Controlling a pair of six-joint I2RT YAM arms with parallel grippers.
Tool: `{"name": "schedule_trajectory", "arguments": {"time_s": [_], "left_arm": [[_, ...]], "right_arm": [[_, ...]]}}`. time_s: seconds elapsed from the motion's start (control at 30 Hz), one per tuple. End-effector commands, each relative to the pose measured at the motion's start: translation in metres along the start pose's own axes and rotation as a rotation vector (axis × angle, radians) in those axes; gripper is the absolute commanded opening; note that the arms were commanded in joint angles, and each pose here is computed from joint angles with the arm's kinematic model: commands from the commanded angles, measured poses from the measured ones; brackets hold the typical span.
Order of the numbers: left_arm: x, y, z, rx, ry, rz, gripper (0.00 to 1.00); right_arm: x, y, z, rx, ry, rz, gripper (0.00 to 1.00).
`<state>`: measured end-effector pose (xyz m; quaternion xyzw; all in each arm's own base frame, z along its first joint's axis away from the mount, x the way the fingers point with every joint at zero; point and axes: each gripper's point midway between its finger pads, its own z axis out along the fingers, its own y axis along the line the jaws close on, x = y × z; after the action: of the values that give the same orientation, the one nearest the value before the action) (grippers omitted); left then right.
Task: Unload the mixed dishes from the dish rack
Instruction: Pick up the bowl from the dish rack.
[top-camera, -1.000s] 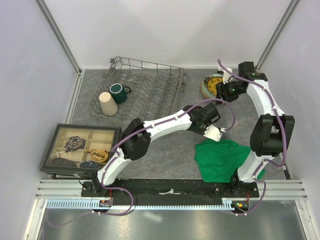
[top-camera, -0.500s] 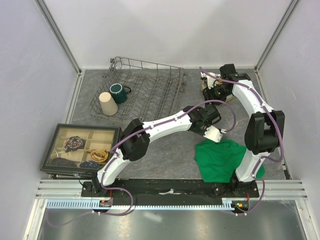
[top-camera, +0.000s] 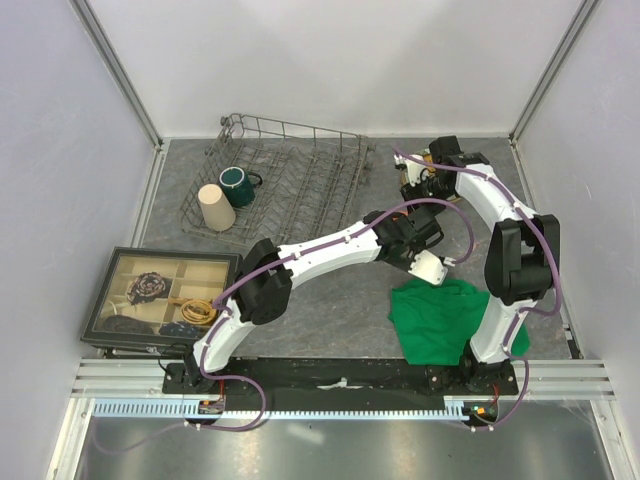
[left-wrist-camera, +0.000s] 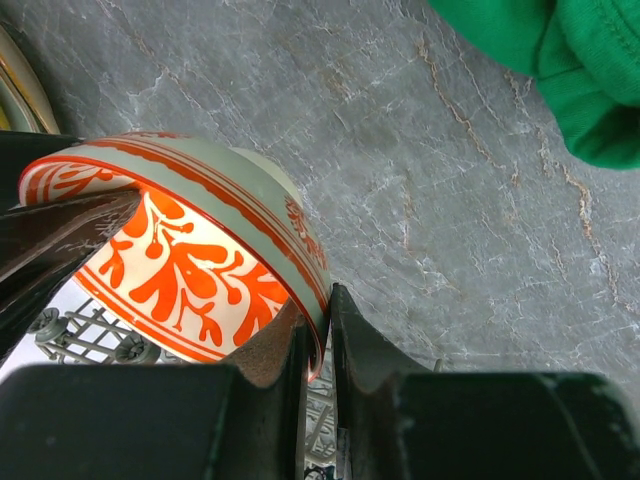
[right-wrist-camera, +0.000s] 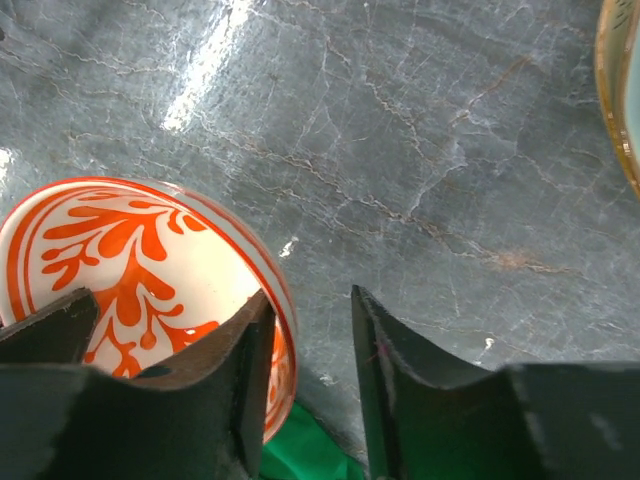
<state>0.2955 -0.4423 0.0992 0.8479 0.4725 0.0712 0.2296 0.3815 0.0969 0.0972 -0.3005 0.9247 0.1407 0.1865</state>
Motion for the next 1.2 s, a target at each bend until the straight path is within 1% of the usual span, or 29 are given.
{"name": "schedule_trajectory", "arguments": {"time_s": [0.0,0.07,0.1,0.17,0.2,0.27,0.3,0.33,0.47,0.57,0.6,0.67,0.77,0.8,0.83,0.87,0.97,1.07,1.1,1.17], "left_arm": [[-0.010,0.036,-0.043,-0.144,-0.047,-0.004,0.02],[-0.012,0.035,-0.043,-0.142,-0.055,-0.007,0.02],[-0.012,0.034,-0.043,-0.139,-0.055,-0.008,0.01],[-0.012,0.035,-0.044,-0.142,-0.055,-0.008,0.02],[-0.011,0.035,-0.045,-0.143,-0.056,-0.015,0.02],[-0.013,0.035,-0.047,-0.148,-0.064,-0.023,0.02],[-0.013,0.035,-0.046,-0.147,-0.066,-0.029,0.02],[-0.013,0.034,-0.047,-0.146,-0.070,-0.031,0.03],[-0.010,0.036,-0.048,-0.154,-0.061,-0.043,0.05],[-0.009,0.036,-0.050,-0.155,-0.065,-0.050,0.18],[-0.008,0.036,-0.052,-0.157,-0.068,-0.058,0.27],[-0.008,0.038,-0.055,-0.161,-0.077,-0.063,0.30],[-0.007,0.041,-0.063,-0.180,-0.092,-0.076,0.30],[-0.007,0.042,-0.064,-0.185,-0.096,-0.078,0.35],[-0.004,0.042,-0.065,-0.186,-0.093,-0.086,0.48],[-0.003,0.043,-0.066,-0.189,-0.093,-0.090,0.54],[0.005,0.045,-0.071,-0.201,-0.083,-0.124,0.61],[0.013,0.051,-0.082,-0.219,-0.113,-0.182,0.68],[0.013,0.053,-0.091,-0.226,-0.142,-0.214,0.73],[0.026,0.056,-0.096,-0.228,-0.157,-0.280,0.79]], "right_arm": [[-0.002,0.001,0.006,0.013,-0.005,0.000,0.39],[-0.001,0.000,0.007,0.015,-0.002,0.002,0.34],[-0.001,0.001,0.007,0.016,-0.001,0.002,0.27],[0.000,0.000,0.007,0.020,0.001,0.004,0.20],[0.000,0.000,0.006,0.023,0.000,0.006,0.14],[0.001,-0.001,0.006,0.027,0.001,0.008,0.08],[0.001,-0.001,0.005,0.031,0.000,0.010,0.02],[0.001,-0.002,0.005,0.035,0.002,0.010,0.00],[-0.001,-0.002,0.001,0.048,-0.010,0.008,0.00],[-0.002,-0.004,-0.001,0.059,-0.014,0.008,0.00],[-0.002,-0.004,-0.002,0.061,-0.015,0.008,0.00],[-0.003,-0.004,-0.003,0.063,-0.017,0.009,0.00],[-0.004,-0.004,-0.006,0.067,-0.025,0.010,0.00],[-0.004,-0.004,-0.007,0.068,-0.026,0.011,0.00],[-0.004,-0.004,-0.008,0.071,-0.027,0.012,0.00],[-0.005,-0.005,-0.008,0.073,-0.028,0.016,0.00],[-0.006,-0.010,-0.012,0.083,-0.041,0.030,0.00],[-0.008,-0.019,-0.019,0.101,-0.064,0.061,0.00],[-0.010,-0.023,-0.023,0.109,-0.078,0.079,0.00],[-0.011,-0.034,-0.032,0.129,-0.106,0.111,0.00]]}}
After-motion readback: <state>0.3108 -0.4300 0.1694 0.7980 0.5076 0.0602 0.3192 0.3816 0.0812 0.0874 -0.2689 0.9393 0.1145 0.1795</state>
